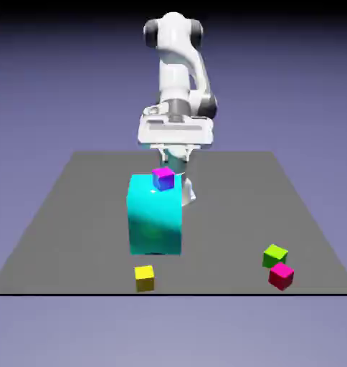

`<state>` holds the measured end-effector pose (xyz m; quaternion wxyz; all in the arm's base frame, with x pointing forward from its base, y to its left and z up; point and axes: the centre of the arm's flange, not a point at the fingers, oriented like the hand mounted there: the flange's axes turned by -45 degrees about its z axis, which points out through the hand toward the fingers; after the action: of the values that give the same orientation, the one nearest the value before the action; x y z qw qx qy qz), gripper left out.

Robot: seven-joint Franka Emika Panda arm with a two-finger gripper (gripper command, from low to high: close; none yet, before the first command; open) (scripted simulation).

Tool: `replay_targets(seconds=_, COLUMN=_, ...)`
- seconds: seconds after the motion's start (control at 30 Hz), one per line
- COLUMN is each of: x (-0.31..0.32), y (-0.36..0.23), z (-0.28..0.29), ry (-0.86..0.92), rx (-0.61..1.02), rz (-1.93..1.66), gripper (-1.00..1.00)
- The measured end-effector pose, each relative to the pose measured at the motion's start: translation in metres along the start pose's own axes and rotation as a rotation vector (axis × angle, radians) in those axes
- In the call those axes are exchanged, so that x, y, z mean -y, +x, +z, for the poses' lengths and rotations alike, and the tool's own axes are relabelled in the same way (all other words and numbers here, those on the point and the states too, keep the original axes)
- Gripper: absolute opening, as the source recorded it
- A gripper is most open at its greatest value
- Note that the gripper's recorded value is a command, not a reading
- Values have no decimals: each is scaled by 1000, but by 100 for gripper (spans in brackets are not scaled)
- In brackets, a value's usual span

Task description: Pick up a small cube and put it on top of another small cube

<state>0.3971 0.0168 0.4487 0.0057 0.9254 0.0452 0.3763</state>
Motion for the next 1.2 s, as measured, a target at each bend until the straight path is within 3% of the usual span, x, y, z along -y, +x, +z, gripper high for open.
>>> replay_targets(seconds=0.37, x=127, y=-35, z=107, ry=181, rx=210, rz=-318, gripper=0)
replay_targets(seconds=0.77, x=280, y=-151, z=186, ry=427, rx=422, rz=-643, gripper=0)
replay_targets(seconds=1.03, x=299, y=-195, z=242, ry=437, rx=430, rz=-653, gripper=0)
replay_targets(seconds=1.07, x=299, y=-196, z=243, ry=437, rx=430, rz=-654, gripper=-100)
replay_targets(seconds=1.2, x=295, y=-181, z=225, ry=441, rx=430, rz=-650, gripper=-100)
